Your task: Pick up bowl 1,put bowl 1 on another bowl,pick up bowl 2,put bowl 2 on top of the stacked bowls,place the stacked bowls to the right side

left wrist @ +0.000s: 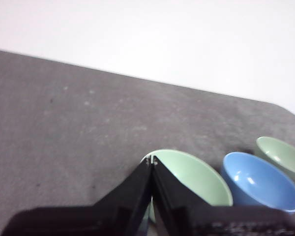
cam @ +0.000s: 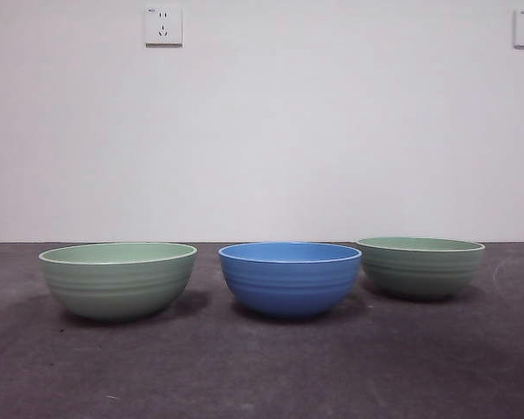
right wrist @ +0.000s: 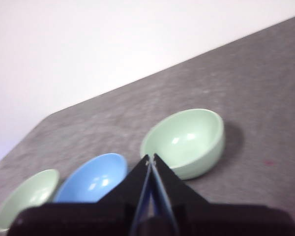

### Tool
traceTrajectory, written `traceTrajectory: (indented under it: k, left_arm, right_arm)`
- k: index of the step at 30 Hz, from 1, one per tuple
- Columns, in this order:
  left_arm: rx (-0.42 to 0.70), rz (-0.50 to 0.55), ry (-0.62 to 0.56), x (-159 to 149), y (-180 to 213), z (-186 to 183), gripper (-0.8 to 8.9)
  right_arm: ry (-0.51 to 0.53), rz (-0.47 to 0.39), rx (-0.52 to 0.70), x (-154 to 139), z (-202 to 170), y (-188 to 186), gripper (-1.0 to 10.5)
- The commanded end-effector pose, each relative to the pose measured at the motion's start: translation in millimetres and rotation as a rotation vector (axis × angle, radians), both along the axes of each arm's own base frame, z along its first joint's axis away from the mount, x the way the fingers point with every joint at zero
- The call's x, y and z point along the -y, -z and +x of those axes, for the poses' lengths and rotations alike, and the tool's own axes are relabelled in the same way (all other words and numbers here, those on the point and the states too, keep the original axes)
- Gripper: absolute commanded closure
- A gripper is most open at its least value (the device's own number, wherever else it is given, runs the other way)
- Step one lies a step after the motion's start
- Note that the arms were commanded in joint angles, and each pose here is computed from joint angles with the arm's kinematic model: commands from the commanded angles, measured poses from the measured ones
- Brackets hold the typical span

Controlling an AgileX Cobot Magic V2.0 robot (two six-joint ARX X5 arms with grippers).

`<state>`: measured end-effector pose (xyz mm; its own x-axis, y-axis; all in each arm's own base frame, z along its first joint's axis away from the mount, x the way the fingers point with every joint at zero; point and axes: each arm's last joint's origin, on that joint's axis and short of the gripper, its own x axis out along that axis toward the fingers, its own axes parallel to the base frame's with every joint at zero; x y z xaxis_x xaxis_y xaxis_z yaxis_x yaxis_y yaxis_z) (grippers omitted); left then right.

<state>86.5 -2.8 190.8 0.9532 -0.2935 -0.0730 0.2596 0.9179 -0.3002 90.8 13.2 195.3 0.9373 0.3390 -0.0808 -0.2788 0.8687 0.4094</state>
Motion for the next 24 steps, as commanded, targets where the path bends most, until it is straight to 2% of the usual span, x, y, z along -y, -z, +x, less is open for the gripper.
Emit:
traceTrajectory:
  k: [1,4,8,15,24]
  left_arm:
    - [-0.032,-0.017,0.022,0.6,-10.3,-1.7,8.20]
    - [-0.070,-0.015,0.068,1.8,-22.3,-1.8,8.20]
    - [-0.103,0.006,0.163,3.9,-38.3,0.7,8.20]
    - [-0.214,0.059,0.320,6.3,-65.2,9.0,8.20]
    - [-0.366,0.119,0.446,10.8,-84.7,16.8,8.20]
  right_arm:
    - [-0.042,0.014,-0.008,-1.3,0.7,-14.3,9.6]
    - [-0.075,-0.001,-0.033,-2.3,2.4,-31.7,9.6]
    - [-0.093,-0.085,-0.087,-2.7,5.4,-54.8,9.6]
    - [-0.181,-0.208,-0.270,-4.3,11.2,-87.9,9.6]
    - [-0.292,-0.293,-0.480,-9.5,18.1,-109.2,9.6]
